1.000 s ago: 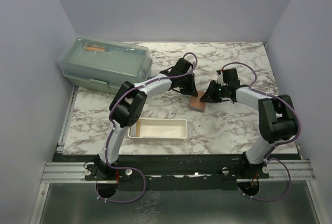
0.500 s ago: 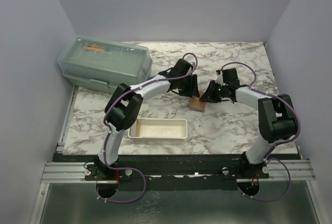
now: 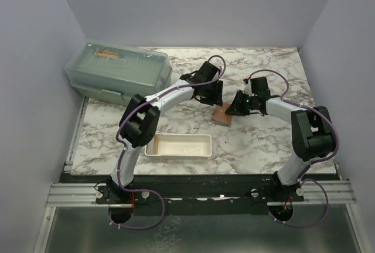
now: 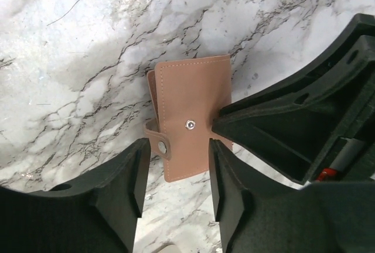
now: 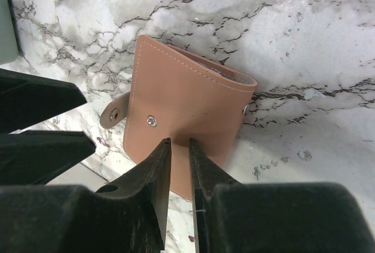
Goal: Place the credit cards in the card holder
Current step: Close the card holder at the center of the board.
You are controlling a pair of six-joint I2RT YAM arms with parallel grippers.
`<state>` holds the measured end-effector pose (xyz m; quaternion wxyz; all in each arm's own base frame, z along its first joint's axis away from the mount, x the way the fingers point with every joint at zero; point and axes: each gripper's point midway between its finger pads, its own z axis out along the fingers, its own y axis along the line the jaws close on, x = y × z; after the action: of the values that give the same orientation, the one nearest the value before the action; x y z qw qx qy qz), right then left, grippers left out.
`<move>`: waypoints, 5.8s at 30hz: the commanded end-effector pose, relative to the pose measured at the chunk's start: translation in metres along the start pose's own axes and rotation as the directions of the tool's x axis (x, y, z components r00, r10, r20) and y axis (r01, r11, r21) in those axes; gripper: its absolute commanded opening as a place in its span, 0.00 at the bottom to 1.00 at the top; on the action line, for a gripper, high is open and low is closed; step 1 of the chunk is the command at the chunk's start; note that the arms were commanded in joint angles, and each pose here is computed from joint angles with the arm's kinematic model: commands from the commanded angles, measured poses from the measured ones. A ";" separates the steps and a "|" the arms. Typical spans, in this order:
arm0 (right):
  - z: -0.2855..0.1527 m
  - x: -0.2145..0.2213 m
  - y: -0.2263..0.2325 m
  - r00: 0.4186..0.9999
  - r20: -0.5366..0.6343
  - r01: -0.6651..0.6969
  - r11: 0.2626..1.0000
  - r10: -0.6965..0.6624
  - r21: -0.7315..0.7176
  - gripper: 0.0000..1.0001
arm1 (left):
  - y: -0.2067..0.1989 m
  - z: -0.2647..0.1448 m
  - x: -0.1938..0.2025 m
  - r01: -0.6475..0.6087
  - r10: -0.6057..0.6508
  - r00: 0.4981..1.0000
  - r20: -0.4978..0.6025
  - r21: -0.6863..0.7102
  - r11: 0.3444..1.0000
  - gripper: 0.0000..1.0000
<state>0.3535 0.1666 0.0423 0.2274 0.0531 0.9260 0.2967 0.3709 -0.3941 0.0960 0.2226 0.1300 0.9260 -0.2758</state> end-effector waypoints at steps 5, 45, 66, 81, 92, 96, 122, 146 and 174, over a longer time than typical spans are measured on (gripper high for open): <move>0.011 0.021 -0.023 0.997 -0.073 0.014 0.996 -0.007 0.089 0.23 | 0.013 0.016 0.021 -0.021 0.016 0.995 -0.095 -0.051 0.998 0.46; 0.007 0.017 -0.021 0.997 -0.070 0.030 0.995 -0.023 0.093 0.23 | 0.008 0.000 -0.001 -0.012 0.011 1.000 -0.027 -0.034 0.999 0.10; -0.001 -0.013 0.004 0.990 -0.073 0.131 0.980 -0.121 0.152 0.42 | -0.035 -0.030 0.067 0.286 -0.261 0.956 -0.130 0.230 0.930 0.00; -0.093 0.049 -0.002 0.966 0.091 -0.255 0.952 0.243 0.171 0.66 | -0.110 -0.086 0.080 0.162 -0.087 0.980 -0.179 0.465 0.870 0.67; -0.063 0.089 0.013 0.929 -0.022 -0.369 0.928 0.368 -0.053 0.42 | -0.036 -0.053 0.024 0.161 -0.124 0.983 -0.137 0.301 0.940 0.70; -0.051 0.079 -0.007 0.935 0.035 -0.354 0.934 0.353 0.037 0.40 | -0.014 -0.004 0.029 0.150 -0.117 0.981 -0.153 0.232 0.961 0.73; -0.039 -0.013 -0.012 0.998 -0.011 0.059 0.971 -0.058 0.231 0.43 | 0.008 -0.042 0.027 0.304 -0.273 0.951 -0.144 0.282 0.910 0.46; -0.024 -0.007 -0.019 0.999 -0.008 0.042 0.978 -0.042 0.203 0.01 | 0.011 0.013 0.028 0.329 -0.273 0.937 -0.220 0.283 0.901 0.07; -0.033 0.004 0.024 0.996 0.021 0.093 0.984 -0.091 -0.150 0.00 | 0.018 0.026 0.057 0.407 -0.353 0.894 -0.277 0.169 0.898 0.08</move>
<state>0.3376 0.1642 0.0635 0.2380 0.0085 0.9165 0.3213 0.3348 -0.3863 0.0562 0.0386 0.0183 0.9058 -0.4215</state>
